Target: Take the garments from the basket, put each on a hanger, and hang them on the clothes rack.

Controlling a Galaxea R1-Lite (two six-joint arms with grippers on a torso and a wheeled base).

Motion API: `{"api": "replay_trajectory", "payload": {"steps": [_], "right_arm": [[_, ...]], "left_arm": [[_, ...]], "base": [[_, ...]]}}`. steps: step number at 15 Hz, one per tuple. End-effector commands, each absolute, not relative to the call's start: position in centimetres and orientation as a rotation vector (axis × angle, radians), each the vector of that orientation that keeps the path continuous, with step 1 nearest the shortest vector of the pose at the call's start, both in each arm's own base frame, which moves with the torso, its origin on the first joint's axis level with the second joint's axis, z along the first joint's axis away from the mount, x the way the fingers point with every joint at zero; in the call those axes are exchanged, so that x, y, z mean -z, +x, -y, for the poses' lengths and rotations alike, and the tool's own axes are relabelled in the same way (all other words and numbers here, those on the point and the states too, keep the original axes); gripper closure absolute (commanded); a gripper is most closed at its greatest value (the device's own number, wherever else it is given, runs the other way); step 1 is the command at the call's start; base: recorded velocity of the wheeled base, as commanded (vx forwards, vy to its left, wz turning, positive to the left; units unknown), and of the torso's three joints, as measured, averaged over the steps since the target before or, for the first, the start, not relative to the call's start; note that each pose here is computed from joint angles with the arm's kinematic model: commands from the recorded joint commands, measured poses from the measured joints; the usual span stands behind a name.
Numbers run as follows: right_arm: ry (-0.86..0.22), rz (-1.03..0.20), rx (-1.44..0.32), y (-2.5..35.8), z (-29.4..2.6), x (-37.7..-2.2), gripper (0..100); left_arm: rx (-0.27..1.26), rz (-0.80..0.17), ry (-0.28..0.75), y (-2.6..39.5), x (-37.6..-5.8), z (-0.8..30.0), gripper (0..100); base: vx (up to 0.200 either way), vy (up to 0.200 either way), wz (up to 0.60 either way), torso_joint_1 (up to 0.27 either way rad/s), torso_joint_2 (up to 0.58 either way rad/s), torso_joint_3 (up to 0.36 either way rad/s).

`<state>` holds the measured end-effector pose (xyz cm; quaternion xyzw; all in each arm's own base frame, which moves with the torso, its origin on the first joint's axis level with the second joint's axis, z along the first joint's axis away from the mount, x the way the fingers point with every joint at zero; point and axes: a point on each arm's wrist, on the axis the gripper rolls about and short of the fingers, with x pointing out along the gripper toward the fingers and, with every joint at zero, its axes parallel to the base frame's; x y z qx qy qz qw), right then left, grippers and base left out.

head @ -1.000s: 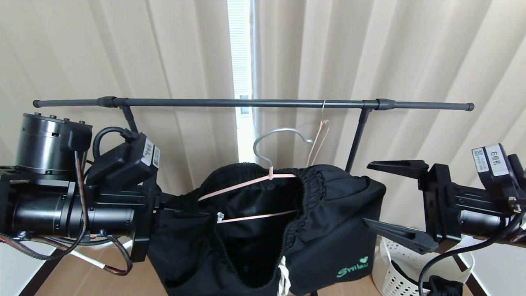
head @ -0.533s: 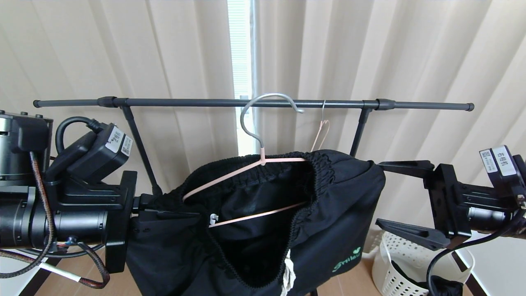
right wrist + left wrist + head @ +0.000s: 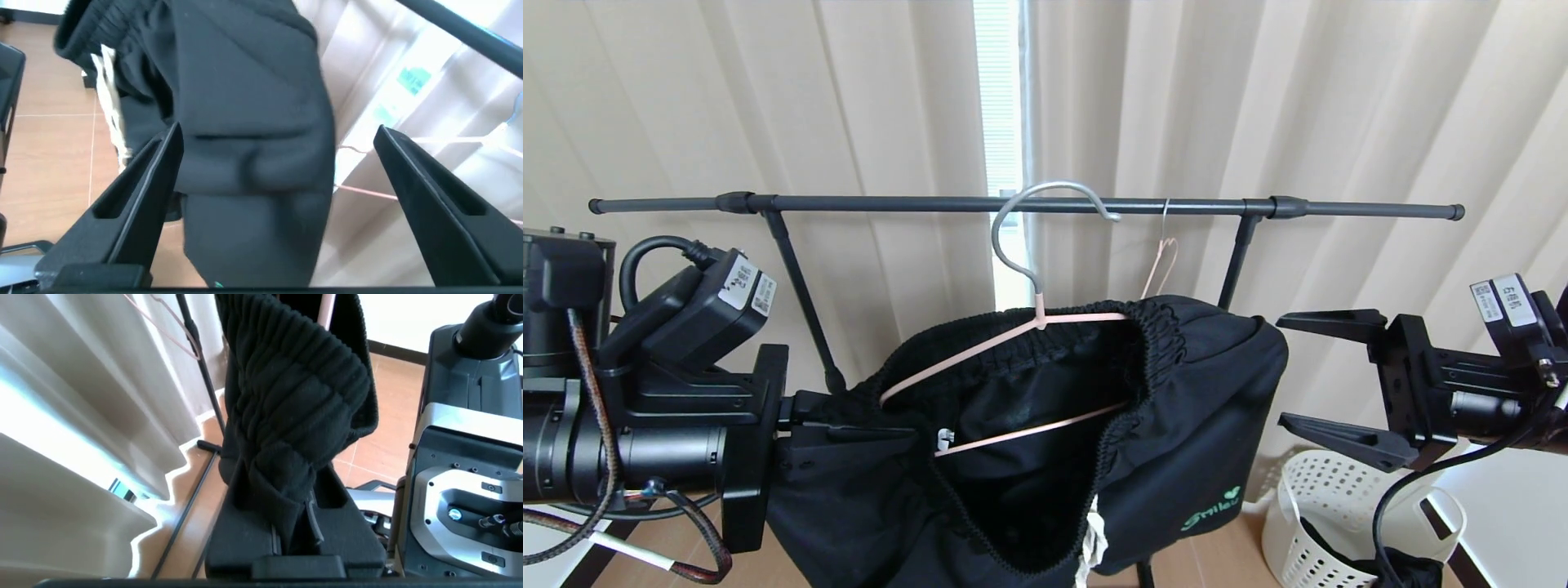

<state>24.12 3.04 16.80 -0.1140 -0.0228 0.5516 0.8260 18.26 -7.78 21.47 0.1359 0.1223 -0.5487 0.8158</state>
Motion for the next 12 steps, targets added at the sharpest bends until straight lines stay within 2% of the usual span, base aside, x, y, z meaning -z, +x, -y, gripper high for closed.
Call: {"api": "replay_trajectory", "payload": {"steps": [1, 6, 12], "right_arm": [[-0.217, 0.006, -1.172, 25.5, -2.9, -15.6, 0], [-0.178, -0.066, -1.18, 26.9, -3.1, -13.4, 0], [-0.143, -0.124, -1.186, 29.2, -3.1, -11.2, 0]], "left_arm": [[1.169, -0.263, 0.287, 18.2, -21.4, 7.8, 100], [1.162, -0.298, 0.229, 18.1, -21.4, 7.7, 100], [1.163, -0.27, 0.224, 17.7, -22.0, 7.7, 100]], "base": [[0.0, 0.0, 0.0, 0.0, 0.0, 0.0], [0.0, 0.0, 0.0, 0.0, 0.0, 0.0], [0.0, 0.0, 0.0, 0.0, 0.0, 0.0]]}}
